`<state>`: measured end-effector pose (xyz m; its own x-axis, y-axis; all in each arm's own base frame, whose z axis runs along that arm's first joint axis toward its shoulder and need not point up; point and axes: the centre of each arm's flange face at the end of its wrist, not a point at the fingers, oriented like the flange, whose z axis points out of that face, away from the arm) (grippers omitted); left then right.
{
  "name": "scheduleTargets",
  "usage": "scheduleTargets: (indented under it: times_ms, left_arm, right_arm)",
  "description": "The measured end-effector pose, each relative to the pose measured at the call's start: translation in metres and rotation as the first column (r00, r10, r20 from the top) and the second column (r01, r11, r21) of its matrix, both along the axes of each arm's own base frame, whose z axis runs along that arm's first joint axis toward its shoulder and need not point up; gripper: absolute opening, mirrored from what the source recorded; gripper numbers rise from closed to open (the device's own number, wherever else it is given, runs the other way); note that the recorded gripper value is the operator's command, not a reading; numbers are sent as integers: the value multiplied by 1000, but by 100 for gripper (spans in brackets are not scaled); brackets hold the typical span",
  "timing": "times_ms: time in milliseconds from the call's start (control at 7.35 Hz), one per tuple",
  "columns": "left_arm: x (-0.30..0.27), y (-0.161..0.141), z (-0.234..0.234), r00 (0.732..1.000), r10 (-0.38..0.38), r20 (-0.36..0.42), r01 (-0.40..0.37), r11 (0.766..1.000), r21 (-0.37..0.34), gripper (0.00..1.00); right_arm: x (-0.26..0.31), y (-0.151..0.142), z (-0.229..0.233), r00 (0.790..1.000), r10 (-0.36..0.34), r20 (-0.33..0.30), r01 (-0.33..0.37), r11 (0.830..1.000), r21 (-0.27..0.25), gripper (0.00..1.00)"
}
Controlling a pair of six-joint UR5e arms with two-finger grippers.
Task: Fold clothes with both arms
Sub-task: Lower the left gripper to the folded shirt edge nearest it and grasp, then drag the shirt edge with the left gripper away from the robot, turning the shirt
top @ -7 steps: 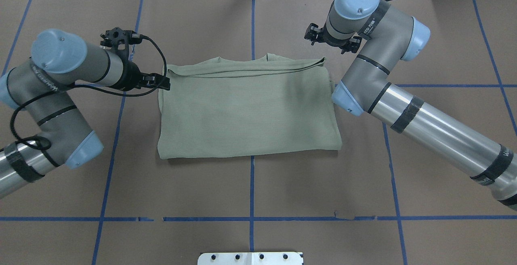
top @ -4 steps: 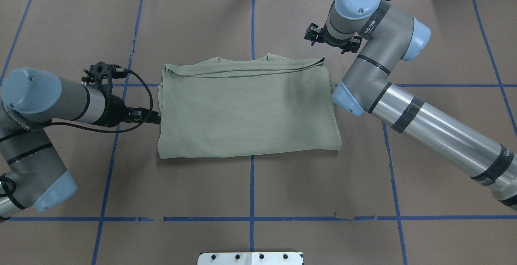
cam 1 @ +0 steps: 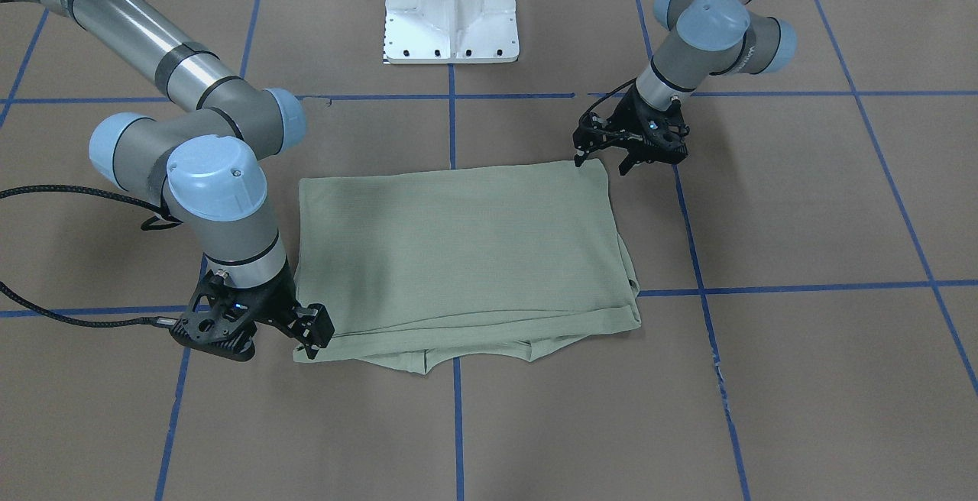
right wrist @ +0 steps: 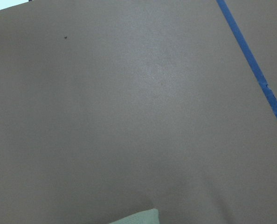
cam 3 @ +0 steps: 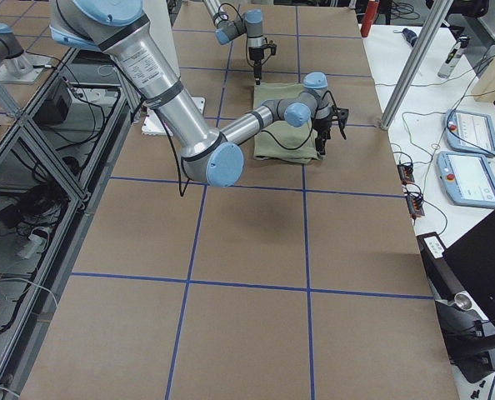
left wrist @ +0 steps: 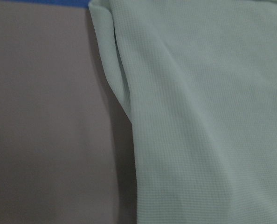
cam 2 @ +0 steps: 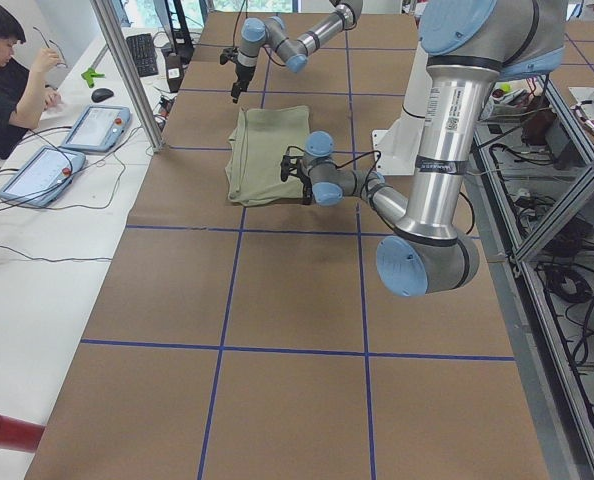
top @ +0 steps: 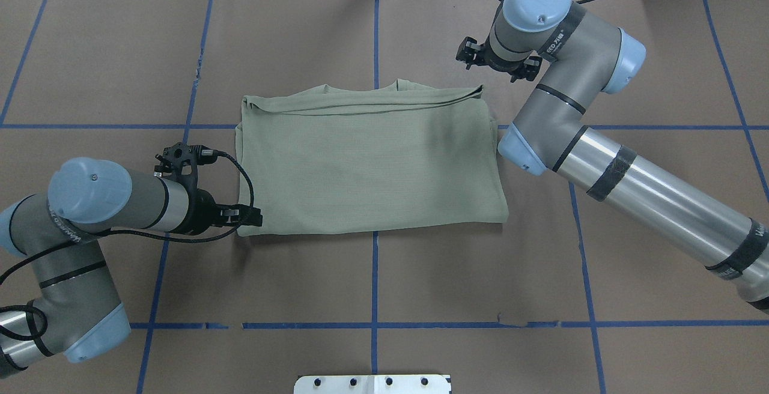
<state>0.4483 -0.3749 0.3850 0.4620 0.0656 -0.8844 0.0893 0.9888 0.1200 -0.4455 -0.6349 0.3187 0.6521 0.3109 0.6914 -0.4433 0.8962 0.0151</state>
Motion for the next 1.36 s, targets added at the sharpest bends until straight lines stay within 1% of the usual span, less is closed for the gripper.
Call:
scheduleTargets:
  times_ms: [272,408,544,1089,1225,1361]
  left_arm:
    - [11,6,1,1000,17,3,-17,1000,-1,40]
    - [15,7,0,1000,21,2,-21,1000,-2,12]
    - [16,7,0,1000,22,2,-22,1000,-2,0]
    - [12,7,1,1000,23,-7,-23,1000,6,0]
    - [6,4,2,1000,26,-5,-26,999,22,0]
    - [-8,-6,6,1000,28,13,-28,997,69,0]
  right_arm:
    - [1,0,1,1000,1,-1,-1,1000,-1,100]
    - [1,0,1,1000,1,-1,-1,1000,-1,100]
    - [1,0,2,1000,1,-1,-1,1000,-1,100]
    - [2,0,4,1000,2,-3,-2,1000,-3,100]
    - [2,0,5,1000,2,-3,-2,1000,-3,100]
    - [2,1,7,1000,2,-5,-2,1000,-5,100]
